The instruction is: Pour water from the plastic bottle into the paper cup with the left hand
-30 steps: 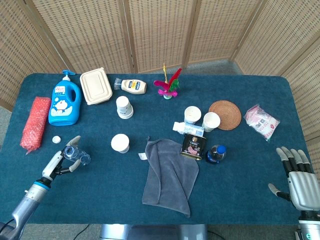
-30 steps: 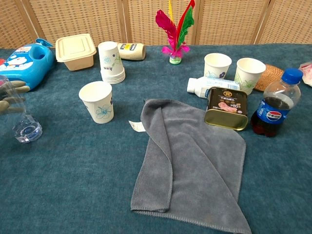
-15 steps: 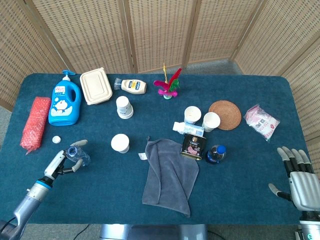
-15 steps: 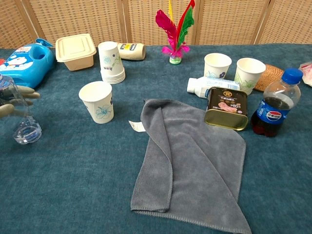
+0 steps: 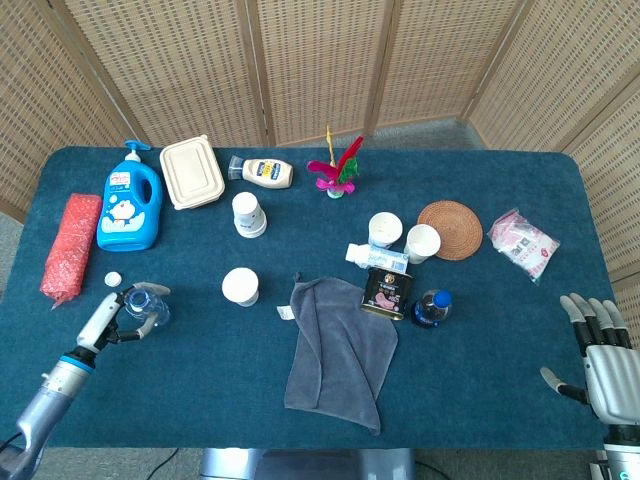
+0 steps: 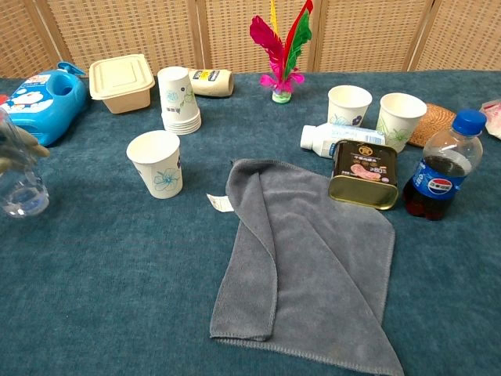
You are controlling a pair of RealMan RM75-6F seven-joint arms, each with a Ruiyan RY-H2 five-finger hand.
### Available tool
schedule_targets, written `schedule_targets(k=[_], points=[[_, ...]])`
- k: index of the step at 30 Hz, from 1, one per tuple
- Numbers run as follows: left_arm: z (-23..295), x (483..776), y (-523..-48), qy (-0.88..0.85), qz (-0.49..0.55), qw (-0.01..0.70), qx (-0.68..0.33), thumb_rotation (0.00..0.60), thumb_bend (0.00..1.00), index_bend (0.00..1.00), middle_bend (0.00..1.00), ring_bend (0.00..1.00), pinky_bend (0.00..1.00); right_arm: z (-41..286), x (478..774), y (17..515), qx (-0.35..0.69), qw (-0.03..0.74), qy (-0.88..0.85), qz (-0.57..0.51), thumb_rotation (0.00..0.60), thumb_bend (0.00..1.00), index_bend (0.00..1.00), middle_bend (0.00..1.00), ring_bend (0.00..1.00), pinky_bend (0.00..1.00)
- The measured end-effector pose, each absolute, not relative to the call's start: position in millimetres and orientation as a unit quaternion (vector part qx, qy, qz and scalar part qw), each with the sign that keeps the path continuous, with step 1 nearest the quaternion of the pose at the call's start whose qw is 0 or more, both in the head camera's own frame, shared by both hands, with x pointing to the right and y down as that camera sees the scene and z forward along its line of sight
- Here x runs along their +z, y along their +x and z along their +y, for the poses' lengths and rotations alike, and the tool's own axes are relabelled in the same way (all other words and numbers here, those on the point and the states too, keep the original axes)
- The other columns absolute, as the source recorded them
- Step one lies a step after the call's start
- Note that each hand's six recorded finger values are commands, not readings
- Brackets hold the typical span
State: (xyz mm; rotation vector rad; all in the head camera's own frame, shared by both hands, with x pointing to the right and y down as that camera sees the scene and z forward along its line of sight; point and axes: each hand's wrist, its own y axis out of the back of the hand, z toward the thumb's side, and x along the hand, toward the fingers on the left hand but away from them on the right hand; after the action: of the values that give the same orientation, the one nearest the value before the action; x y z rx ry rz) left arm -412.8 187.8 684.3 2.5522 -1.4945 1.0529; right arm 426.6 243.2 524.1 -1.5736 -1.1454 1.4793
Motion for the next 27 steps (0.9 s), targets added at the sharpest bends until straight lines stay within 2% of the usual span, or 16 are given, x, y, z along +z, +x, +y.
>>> schedule_targets(k=[12,27], points=[[142.8,649.3,-415.4,0.81,-0.405,-0.096,0.413,0.6,0.62,0.33,0.33,0.33,0.4,245.3,527.2,426.3,0.569,0.338,-0.609,-0.437,0.6,0.2,0.0,0.0,0.0,0.0],[97.3,644.9,-386.8,0.806,-0.291,-0.167,0.487,0.6,0.62,0.33,0.33,0.33,0.4,250.1,523.8,432.2,0.568,0.335,-0.603,-0.448,0.6,0.19,0.0,0.0,0.0,0.0]])
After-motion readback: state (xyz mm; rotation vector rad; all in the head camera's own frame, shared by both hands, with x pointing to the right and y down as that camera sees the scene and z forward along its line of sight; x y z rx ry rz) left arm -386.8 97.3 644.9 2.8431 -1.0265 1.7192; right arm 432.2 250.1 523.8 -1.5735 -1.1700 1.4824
